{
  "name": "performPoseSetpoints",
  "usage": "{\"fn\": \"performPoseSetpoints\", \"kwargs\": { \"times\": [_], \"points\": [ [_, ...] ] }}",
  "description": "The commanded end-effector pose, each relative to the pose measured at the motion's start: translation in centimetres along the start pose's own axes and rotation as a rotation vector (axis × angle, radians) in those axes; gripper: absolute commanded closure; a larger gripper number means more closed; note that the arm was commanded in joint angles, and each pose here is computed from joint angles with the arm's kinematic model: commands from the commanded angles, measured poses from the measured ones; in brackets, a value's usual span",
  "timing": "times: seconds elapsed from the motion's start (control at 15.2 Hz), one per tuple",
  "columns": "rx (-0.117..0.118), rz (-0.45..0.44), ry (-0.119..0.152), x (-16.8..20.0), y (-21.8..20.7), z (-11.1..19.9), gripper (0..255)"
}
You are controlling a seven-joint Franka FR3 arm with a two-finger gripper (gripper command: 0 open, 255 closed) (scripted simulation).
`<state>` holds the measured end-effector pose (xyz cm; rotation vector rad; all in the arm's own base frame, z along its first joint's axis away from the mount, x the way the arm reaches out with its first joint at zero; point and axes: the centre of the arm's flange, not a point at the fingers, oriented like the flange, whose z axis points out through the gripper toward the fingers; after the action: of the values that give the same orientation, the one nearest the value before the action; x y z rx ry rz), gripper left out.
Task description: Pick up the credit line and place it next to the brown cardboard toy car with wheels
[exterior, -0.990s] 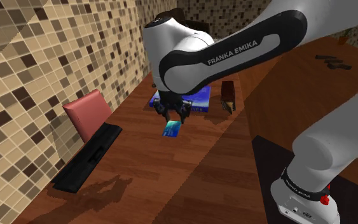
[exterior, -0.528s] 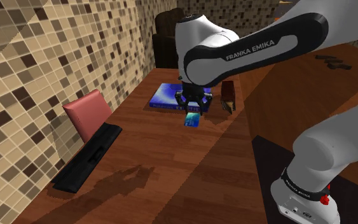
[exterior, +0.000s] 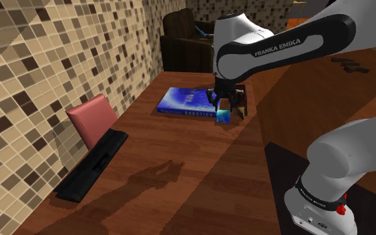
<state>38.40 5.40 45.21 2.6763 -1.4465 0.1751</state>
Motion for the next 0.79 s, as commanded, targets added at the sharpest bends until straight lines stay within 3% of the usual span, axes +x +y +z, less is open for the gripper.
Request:
{"fn": "performPoseSetpoints", "kwargs": {
  "times": [0.0,0.73],
  "points": [
    [0.0,-0.001,-0.001,2.0,2.1,0.1,255],
    [0.0,-0.001,-0.001,12.2,12.3,1.9,255]
  ]
}}
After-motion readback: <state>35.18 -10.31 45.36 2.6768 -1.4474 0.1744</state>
